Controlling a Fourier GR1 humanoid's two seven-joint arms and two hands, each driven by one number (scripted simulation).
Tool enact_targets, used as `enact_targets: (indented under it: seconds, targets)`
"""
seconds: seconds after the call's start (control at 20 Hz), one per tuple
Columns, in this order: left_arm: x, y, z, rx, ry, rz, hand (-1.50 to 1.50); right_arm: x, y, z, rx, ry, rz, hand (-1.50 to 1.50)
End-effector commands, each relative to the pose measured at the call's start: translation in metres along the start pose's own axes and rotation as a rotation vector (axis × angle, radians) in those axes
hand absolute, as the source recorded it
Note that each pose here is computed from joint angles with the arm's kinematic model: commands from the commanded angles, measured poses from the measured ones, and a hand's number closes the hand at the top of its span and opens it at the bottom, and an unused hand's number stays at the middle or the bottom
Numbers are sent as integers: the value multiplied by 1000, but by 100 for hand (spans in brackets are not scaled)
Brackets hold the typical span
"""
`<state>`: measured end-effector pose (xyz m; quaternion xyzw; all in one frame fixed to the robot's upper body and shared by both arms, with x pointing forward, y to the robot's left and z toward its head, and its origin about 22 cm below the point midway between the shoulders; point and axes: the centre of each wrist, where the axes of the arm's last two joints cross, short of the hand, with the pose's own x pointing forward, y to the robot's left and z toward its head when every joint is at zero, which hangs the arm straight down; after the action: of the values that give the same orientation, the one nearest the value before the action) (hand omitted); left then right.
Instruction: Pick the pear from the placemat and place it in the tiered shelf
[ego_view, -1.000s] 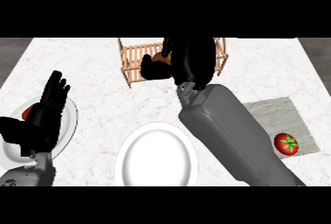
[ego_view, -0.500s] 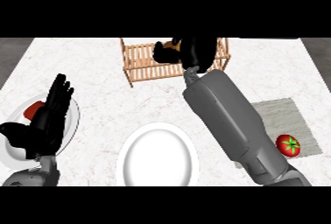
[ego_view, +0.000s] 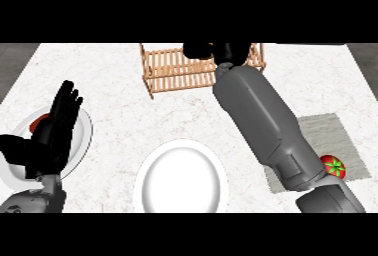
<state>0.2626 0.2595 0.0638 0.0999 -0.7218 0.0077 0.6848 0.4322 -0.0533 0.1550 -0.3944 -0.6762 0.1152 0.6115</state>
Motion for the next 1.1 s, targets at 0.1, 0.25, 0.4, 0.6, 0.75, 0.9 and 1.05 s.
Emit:
enact_targets:
  seconds: [0.1, 0.25, 0.4, 0.6, 0.75, 0.9, 1.05]
  targets:
    - [1, 7, 2, -21, -1, 8, 0, -18, 12, -9, 54, 76, -58, -150]
    - [-1, 15, -2, 2, -1, 2, 0, -16, 1, -24, 90, 24, -56, -150]
    - [-6, -6, 4, -28, -5, 4, 0, -8, 7, -20, 100, 3, -114, -150]
    - [-6, -6, 6, 10, 0, 5, 0, -6, -4, -26, 81, -47, -204, -150]
    - [-16, 0, 18, -11, 11, -18, 0, -12, -3, -20, -8, -59, -303, -150]
    - [-8, 18, 10, 21, 24, -15, 0, -2, -26, -33, -33, -28, -344, -150]
    - [-14, 12, 7, 33, 20, 1, 0, -17, -55, -52, -121, 14, -357, -150]
